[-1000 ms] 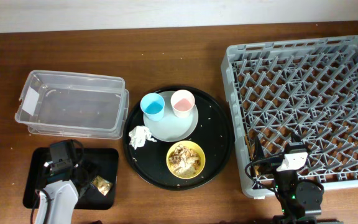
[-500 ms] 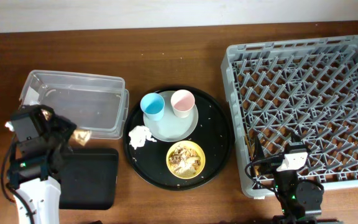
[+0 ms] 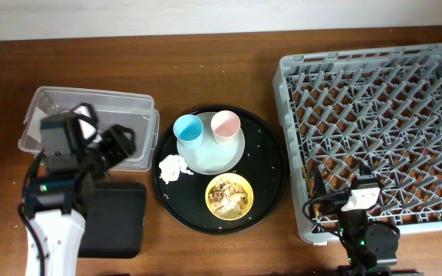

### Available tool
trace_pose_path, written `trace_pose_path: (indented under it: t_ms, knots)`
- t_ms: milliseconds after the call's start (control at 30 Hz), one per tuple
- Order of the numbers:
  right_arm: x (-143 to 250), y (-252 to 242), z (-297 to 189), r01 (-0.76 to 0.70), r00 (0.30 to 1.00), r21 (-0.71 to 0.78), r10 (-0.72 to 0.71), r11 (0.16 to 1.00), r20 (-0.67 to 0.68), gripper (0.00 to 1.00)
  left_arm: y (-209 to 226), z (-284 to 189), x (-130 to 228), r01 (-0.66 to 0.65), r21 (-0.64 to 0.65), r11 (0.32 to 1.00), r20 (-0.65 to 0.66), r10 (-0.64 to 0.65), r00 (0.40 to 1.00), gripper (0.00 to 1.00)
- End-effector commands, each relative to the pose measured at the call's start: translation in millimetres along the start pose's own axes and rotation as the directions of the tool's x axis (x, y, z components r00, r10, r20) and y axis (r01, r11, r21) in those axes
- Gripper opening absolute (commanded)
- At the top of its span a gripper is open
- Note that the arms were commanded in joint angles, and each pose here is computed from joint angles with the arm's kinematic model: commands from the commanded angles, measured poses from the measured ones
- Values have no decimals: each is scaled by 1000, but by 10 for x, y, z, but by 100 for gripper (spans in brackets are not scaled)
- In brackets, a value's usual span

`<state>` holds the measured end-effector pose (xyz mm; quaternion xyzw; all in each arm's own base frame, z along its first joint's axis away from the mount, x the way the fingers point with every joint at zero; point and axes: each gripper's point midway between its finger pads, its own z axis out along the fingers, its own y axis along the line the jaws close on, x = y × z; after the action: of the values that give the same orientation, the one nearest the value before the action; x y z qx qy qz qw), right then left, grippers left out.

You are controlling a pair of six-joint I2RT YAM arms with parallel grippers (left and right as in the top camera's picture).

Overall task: Sort waste into correct bins and load items into the dishwasher rack
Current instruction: 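Drop the brown wrapper into the clear plastic bin, then grasp the white tissue with the left gripper and drop it in the bin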

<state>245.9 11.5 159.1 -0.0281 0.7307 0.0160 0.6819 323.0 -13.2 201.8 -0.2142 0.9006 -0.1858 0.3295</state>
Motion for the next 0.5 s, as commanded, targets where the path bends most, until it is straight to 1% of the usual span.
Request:
trace_pose_path:
  t_ms: [0,33,100,167,200,233,267,300,333,367,400,433,467]
  knots:
    - [21,-11,0,-9,1000,4,9,1000,-3,98,-193,-154,457,-210,-36,977,-99,206,974,60]
    - [21,-11,0,-9,1000,4,9,1000,-3,98,-214,-132,584,-255,-56,965,-135,246,960,60]
    - [21,-12,0,-9,1000,5,9,1000,-3,98,-295,-16,814,-378,-99,921,-196,354,914,60]
    - [21,-11,0,-9,1000,4,9,1000,-3,98,-353,131,947,-470,-138,872,-230,434,871,61]
    - [21,-11,0,-9,1000,4,9,1000,-3,98,-327,216,992,-511,-177,841,-251,464,850,61]
    - [21,-12,0,-9,1000,5,9,1000,-3,98,-268,341,1060,-560,-229,796,-290,494,820,61]
    - [21,-12,0,-9,1000,5,9,1000,-3,98,-190,535,1149,-613,-280,739,-344,519,783,65]
    - [21,-11,0,-9,1000,4,9,1000,-3,98,-139,663,1190,-649,-294,702,-377,538,754,66]
    - [21,-12,0,-9,1000,5,9,1000,-3,98,-127,792,1228,-676,-284,680,-400,557,728,67]
    - [21,-12,0,-9,1000,5,9,1000,-3,98,-128,949,1261,-717,-261,646,-420,593,687,67]
    - [21,-12,0,-9,1000,5,9,1000,-3,98,-134,1029,1272,-743,-245,623,-427,619,660,68]
    - [21,-11,0,-9,1000,4,9,1000,-3,98,-144,1117,1281,-765,-230,602,-430,642,635,71]
    - [21,-12,0,-9,1000,5,9,1000,-3,98,-157,1161,1276,-773,-225,593,-425,654,626,72]
